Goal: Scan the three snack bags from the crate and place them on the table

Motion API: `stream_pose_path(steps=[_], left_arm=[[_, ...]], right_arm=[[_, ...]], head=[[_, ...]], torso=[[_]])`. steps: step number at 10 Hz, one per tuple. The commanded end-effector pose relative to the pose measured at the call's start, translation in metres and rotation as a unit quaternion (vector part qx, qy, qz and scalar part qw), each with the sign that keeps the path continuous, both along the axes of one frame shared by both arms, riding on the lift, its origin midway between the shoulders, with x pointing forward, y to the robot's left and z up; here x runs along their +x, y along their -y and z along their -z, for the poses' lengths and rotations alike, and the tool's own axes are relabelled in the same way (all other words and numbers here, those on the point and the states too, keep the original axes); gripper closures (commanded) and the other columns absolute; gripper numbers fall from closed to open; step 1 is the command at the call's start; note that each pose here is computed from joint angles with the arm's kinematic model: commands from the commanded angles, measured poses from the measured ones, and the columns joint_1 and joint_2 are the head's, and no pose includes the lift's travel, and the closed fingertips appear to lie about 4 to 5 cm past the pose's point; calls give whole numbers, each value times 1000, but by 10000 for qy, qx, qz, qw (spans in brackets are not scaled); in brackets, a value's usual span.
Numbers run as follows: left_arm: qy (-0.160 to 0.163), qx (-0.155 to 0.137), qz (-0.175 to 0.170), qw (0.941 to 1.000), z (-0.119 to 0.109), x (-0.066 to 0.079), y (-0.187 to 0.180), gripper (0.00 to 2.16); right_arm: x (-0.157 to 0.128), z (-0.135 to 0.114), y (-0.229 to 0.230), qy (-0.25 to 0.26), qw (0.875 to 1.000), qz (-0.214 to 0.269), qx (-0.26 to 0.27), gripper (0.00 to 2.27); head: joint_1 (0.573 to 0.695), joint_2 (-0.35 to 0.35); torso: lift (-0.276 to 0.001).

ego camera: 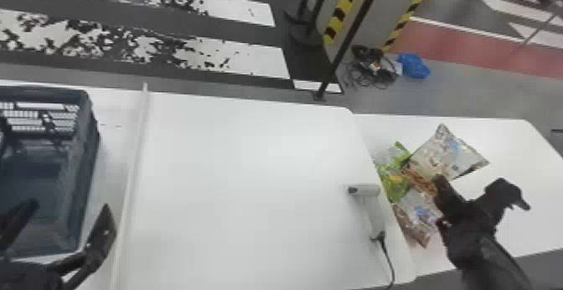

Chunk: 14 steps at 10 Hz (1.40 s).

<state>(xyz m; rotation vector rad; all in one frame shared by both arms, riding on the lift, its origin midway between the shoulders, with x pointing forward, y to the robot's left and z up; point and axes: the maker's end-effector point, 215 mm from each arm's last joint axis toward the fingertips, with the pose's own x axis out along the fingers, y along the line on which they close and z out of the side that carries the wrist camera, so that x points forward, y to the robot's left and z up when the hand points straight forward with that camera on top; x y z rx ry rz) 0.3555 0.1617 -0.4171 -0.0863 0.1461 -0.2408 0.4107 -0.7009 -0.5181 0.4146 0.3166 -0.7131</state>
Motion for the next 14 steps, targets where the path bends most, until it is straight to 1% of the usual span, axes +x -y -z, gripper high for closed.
stream_pose_path(steps=[1,2,3,4,5,6,7,8,9,10,11,12,13,14], left_arm=[[66,-10,9,10000,-4,2,-3,73],[76,-23,24,10000,-6,3,-3,73],[103,-41,45,9999,-9,4,-1,73],[106,-57,63,9999,-10,3,2,73],[92,-75,88,9999,-10,3,5,73],[80,-91,121,9999,-10,2,10,73],[72,-85,145,9998,-11,2,13,73],[95,-89,142,9998,-15,1,13,73],[103,-85,139,9998,-16,1,14,73],[117,-18,115,9999,-16,2,13,73],[87,-8,112,9999,-13,2,14,73],[102,-37,134,9999,-15,1,18,73],[91,-51,133,9999,-16,-1,19,73],[84,-81,131,9998,-18,-4,21,73]], right_arm=[[-12,34,-8,-486,9988,107,46,2169],[-21,50,-12,-711,9973,168,54,2169],[-29,60,-13,-873,9959,228,95,2165],[-35,67,-13,-1029,9943,272,94,1932],[-39,75,-18,-1183,9926,214,169,846],[-42,81,-24,-1257,9916,85,285,-1],[-41,67,-31,-1144,9933,-79,166,-1],[-42,46,-43,-929,9954,-238,17,53],[-40,17,-52,-703,9964,-412,-226,53],[-42,-8,-65,-521,9962,-588,-374,53],[-42,-25,-82,-393,9944,-845,-495,53],[-47,-28,-99,-433,9929,-1026,-424,73],[-48,-45,-131,-193,9896,-1382,-346,83],[-47,-55,-169,-42,9837,-1783,-248,83]], head=[[695,-350],[695,-350],[695,-350],[695,-350],[695,-350],[695,-350],[695,-350],[695,-350],[695,-350],[695,-350],[695,-350],[695,-350],[695,-350],[695,-350]], torso=[[-37],[-37],[-37],[-37],[-37],[-37],[-37],[-37],[-37],[-37],[-37],[-37],[-37],[-37]])
